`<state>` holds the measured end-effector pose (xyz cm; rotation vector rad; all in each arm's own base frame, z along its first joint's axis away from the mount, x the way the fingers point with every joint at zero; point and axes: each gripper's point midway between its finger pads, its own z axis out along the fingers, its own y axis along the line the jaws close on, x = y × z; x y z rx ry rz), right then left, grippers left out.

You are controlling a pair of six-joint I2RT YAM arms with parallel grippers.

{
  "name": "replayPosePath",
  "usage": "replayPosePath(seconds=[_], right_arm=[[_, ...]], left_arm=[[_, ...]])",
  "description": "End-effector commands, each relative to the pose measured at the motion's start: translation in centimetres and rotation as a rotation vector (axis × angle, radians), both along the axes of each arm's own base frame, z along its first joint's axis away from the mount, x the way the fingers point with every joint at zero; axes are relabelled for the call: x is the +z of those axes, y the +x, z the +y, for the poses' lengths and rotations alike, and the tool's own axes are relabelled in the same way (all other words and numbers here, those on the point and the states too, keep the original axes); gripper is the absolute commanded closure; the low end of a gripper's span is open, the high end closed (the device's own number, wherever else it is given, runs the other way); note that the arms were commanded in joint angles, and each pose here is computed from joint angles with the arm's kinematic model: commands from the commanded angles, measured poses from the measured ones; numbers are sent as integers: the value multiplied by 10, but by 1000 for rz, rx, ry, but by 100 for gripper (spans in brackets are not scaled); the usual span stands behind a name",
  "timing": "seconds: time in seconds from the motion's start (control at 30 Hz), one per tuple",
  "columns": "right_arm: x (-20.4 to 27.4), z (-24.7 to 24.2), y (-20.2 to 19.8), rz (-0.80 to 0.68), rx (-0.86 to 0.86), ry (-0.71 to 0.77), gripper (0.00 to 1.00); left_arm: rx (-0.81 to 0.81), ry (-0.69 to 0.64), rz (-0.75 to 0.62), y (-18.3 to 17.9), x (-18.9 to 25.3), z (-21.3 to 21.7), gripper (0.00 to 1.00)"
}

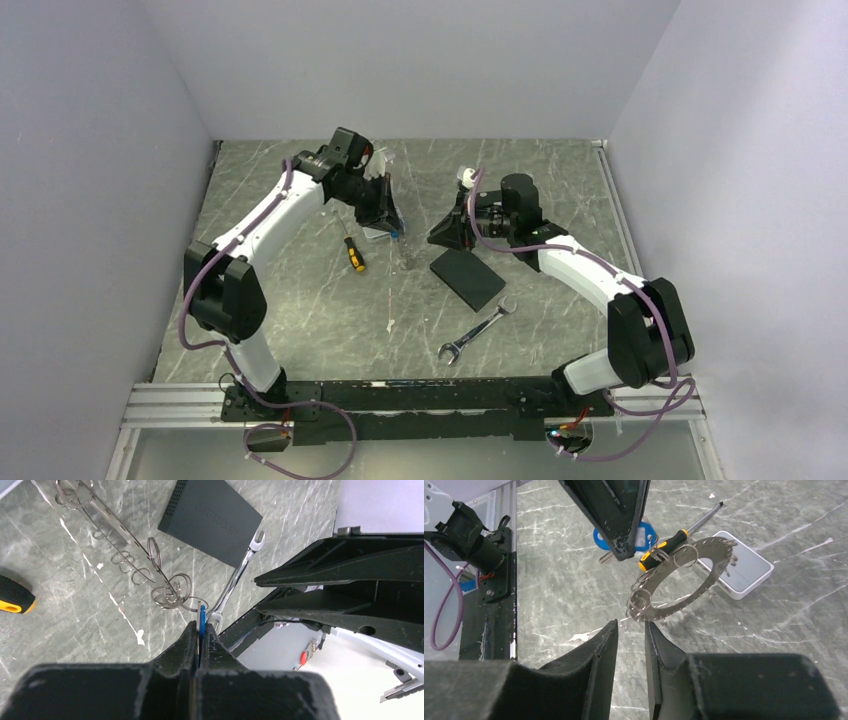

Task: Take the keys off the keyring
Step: Adjust the key on the keyring.

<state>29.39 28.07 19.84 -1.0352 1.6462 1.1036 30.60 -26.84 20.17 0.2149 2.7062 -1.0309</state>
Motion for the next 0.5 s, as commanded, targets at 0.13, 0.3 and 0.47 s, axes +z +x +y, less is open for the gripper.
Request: replayPosePath(seconds=[0.13, 0.3, 0.47], right_arm=[[-7, 0, 3, -9, -10, -4, 57], [-19, 1, 4, 27, -35, 16, 47], [-6, -8, 19, -9, -55, 57, 46]], left_arm=[[20, -64, -26, 30, 4, -14, 100], [9, -94, -16, 37, 1, -23, 100], [-58, -140, -26, 29, 4, -27, 100]])
